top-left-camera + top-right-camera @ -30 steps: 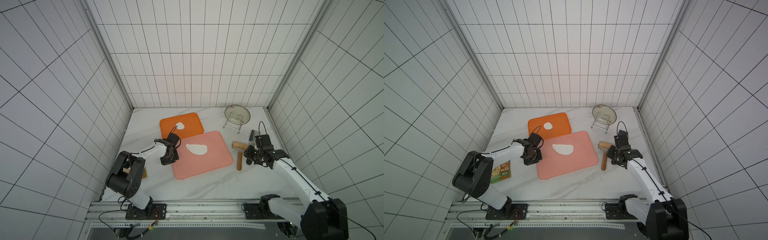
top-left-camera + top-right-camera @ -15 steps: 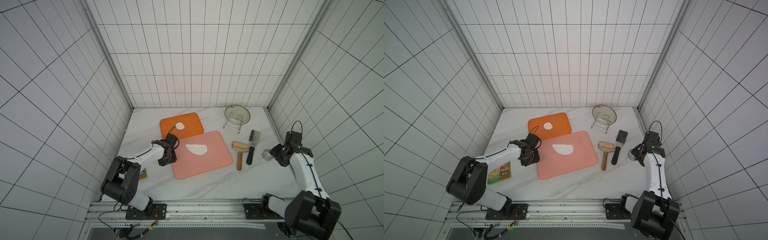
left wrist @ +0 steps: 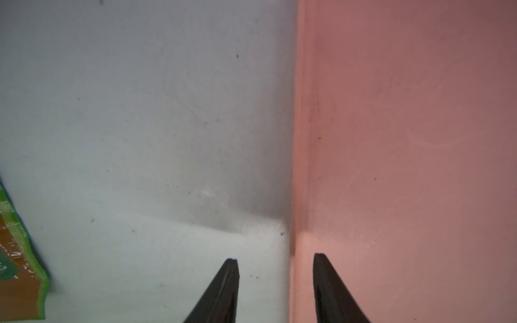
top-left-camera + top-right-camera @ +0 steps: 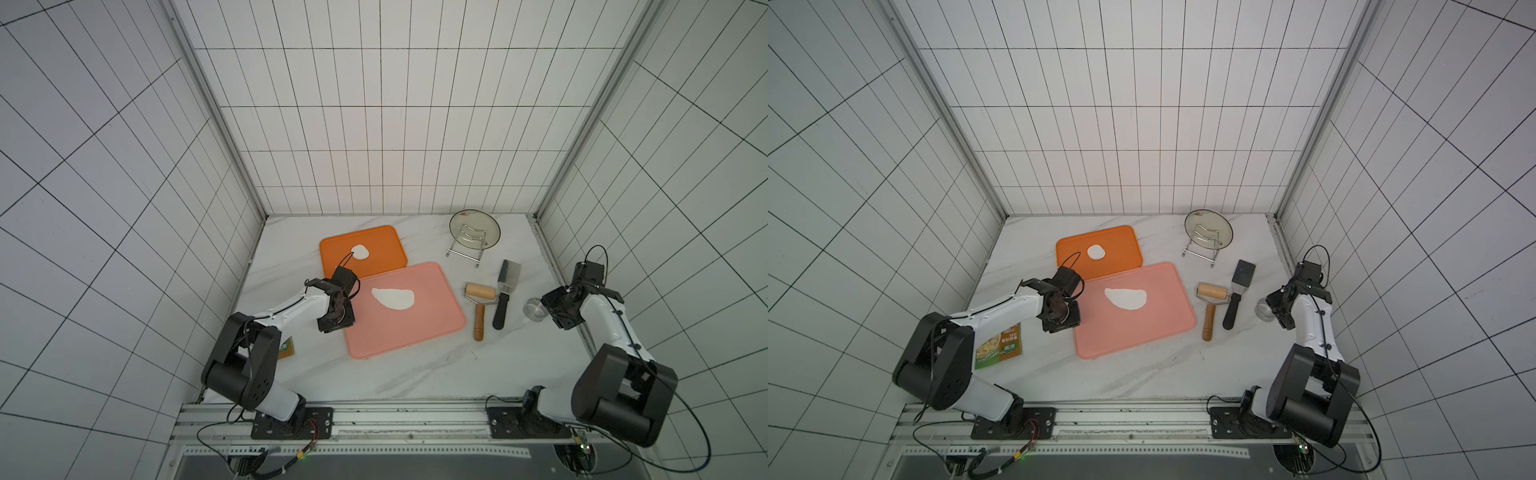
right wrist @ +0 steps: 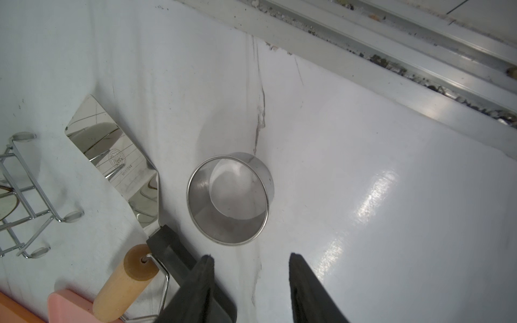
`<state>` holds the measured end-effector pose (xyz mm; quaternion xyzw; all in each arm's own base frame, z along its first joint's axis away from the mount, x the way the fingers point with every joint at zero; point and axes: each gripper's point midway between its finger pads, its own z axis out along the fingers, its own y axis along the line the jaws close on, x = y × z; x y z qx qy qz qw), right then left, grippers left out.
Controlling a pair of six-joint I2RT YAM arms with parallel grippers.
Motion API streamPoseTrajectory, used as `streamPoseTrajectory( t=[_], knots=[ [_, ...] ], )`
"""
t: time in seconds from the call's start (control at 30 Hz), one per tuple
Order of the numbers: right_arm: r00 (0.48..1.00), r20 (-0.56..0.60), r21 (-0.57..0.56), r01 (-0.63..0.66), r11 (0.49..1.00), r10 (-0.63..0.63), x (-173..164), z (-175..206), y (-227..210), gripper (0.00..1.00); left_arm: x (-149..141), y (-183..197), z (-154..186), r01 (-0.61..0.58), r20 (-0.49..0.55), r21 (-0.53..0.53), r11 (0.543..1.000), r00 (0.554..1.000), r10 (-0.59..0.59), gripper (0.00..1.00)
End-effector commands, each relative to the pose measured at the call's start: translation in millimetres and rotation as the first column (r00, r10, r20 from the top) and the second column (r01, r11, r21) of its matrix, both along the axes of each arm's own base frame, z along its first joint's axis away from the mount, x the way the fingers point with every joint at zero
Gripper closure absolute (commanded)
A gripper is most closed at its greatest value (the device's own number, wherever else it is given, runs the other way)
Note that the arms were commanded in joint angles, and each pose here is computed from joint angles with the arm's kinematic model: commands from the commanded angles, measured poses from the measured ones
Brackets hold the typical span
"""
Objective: Roll out the dumpling wrappers from the dough
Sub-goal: Pick up the dumpling mold from the center of the board.
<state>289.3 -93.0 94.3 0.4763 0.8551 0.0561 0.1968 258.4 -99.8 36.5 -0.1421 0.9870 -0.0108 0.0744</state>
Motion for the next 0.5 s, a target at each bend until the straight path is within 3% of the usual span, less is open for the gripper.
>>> streamPoseTrajectory(
  t=[0.0,0.13,0.47],
  knots=[
    [0.999,0.018,-0.002,0.029,1.000,-0.029,8,-6,-7,0.54,4,-3,2,0.029,-0.016,0.011,1.000,0.999,-0.029,0.56],
    [1.000,0.001,0.008,0.031,0.999,-0.031,10,-20,-8,0.61,7,-4,3,0.033,-0.019,0.024,0.999,0.999,-0.032,0.56],
    [0.998,-0.054,-0.032,0.031,0.999,-0.033,4,-30,-15,0.60,6,-4,1,0.012,-0.020,0.024,1.000,1.000,-0.011,0.57]
  ],
)
